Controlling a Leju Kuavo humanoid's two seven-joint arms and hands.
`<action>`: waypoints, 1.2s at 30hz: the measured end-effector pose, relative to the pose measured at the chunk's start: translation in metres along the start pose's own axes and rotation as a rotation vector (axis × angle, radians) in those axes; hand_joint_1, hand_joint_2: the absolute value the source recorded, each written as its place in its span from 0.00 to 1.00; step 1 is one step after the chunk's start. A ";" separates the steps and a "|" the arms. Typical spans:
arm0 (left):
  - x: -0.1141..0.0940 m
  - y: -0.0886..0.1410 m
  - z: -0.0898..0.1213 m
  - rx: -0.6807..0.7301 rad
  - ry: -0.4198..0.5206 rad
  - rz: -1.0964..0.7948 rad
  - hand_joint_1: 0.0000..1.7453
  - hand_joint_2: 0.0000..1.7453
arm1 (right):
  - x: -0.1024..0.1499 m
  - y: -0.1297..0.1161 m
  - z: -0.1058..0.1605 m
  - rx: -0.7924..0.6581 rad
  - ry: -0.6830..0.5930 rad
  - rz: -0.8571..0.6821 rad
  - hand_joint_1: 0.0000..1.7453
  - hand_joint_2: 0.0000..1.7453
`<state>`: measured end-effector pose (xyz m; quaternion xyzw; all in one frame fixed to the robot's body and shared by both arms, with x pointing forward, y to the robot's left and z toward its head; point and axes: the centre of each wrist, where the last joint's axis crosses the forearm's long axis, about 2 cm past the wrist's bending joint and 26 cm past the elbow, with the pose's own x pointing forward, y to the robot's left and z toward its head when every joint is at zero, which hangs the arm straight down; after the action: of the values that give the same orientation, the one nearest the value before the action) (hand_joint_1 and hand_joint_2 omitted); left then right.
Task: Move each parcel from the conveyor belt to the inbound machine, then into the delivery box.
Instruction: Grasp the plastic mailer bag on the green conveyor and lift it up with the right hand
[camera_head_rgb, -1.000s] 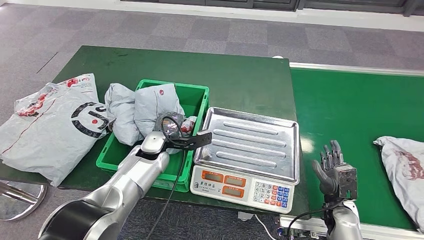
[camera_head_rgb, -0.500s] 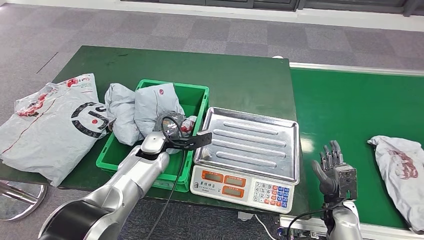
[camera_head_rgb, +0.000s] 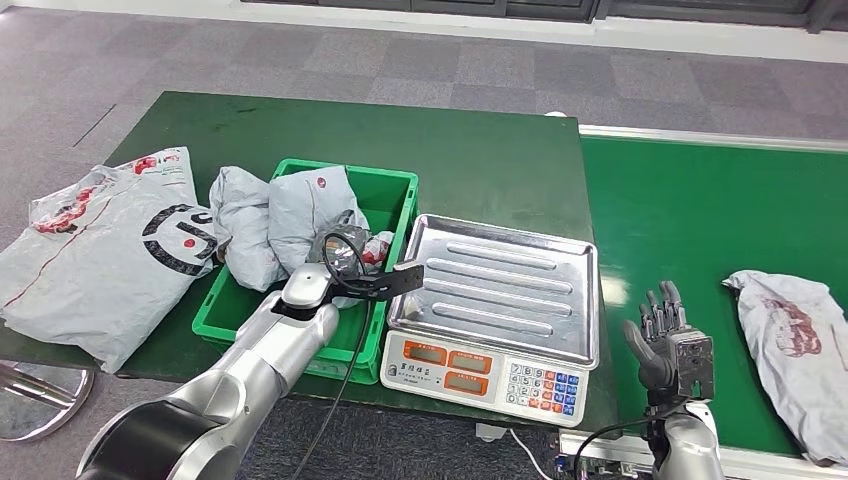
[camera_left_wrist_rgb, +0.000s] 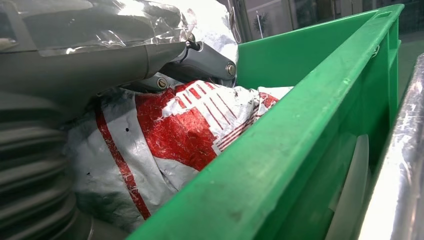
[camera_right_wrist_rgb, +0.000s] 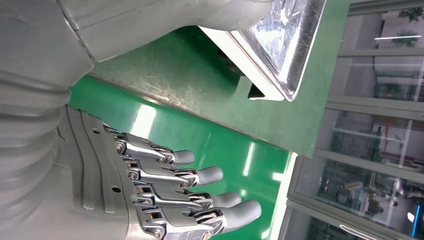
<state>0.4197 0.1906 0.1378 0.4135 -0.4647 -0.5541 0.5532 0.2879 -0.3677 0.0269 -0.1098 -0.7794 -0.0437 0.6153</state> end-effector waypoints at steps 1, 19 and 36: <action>0.000 0.000 0.000 0.000 0.000 0.000 0.00 1.00 | 0.000 0.000 0.000 0.000 0.000 0.000 0.00 1.00; 0.002 -0.001 0.002 0.029 -0.035 0.048 0.00 1.00 | 0.002 -0.006 -0.001 -0.024 -0.015 0.030 0.00 1.00; 0.028 -0.004 0.045 0.714 -0.462 0.745 0.00 1.00 | 0.095 -0.076 -0.052 0.026 -0.388 0.334 0.00 1.00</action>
<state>0.3734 0.1654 0.1461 0.2509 -0.8470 -0.2058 0.4211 0.2990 -0.4413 0.1365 -0.2353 -0.8544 0.0902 0.4544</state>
